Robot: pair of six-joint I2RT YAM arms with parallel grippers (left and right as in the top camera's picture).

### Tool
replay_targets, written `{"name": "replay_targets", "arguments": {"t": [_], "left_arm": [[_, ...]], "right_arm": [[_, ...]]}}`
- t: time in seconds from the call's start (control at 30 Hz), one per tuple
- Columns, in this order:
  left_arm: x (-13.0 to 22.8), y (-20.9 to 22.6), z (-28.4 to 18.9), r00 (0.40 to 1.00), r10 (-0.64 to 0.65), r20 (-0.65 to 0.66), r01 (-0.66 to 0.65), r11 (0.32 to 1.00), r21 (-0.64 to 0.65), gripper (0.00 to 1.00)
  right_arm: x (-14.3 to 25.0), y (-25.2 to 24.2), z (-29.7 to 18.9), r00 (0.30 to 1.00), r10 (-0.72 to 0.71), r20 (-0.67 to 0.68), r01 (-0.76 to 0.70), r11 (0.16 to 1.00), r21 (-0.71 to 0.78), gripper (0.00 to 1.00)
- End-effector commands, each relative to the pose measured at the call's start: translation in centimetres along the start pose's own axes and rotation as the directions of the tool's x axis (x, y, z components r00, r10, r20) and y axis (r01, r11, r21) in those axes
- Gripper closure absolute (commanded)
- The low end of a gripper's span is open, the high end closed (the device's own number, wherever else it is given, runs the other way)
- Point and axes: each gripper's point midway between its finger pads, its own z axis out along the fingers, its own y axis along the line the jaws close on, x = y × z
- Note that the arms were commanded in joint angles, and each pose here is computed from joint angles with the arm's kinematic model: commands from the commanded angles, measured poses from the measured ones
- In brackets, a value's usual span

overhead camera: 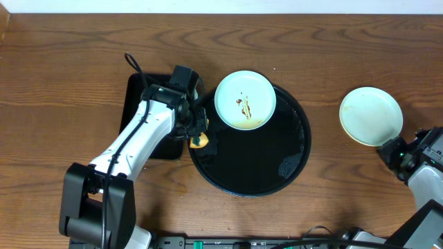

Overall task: Clean dirty plates on tray and stack at the side
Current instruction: 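Move right gripper to grip the rim of the remaining light-blue plate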

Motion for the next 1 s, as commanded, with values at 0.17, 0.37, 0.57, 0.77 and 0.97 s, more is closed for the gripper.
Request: {"name": "replay_targets", "arguments": {"t": [0.17,0.37,0.57,0.77,0.97], "left_arm": [[-0.1,0.2,-0.3,1.000,0.011,0.012,-0.011,1.000,-0.005,0.92],[-0.1,0.2,-0.3,1.000,0.010,0.012,-0.010,1.000,-0.006,0.92],[-0.1,0.2,-0.3,1.000,0.011,0.012,-0.011,1.000,-0.005,0.92],[-0.1,0.2,-0.3,1.000,0.011,0.012,-0.011,1.000,-0.005,0.92],[-0.1,0.2,-0.3,1.000,0.011,0.013,-0.011,1.000,-0.005,0.92]], "right_arm": [[0.6,5.6,-1.4,0.987,-0.159,-0.029,0.150,0.968,-0.202,0.90],[2.7,13.2,-4.0,0.877,-0.481,-0.021,0.451,0.836,-0.313,0.82],[6.5,21.5,-6.6,0.698,-0.711,0.083,0.673,0.612,-0.415,0.70],[7.8,27.7,-10.0,0.582,-0.792,0.186,0.783,0.483,-0.392,0.65],[8.3,31.4,-11.1,0.514,-0.842,0.164,0.811,0.415,-0.412,0.60]]}}
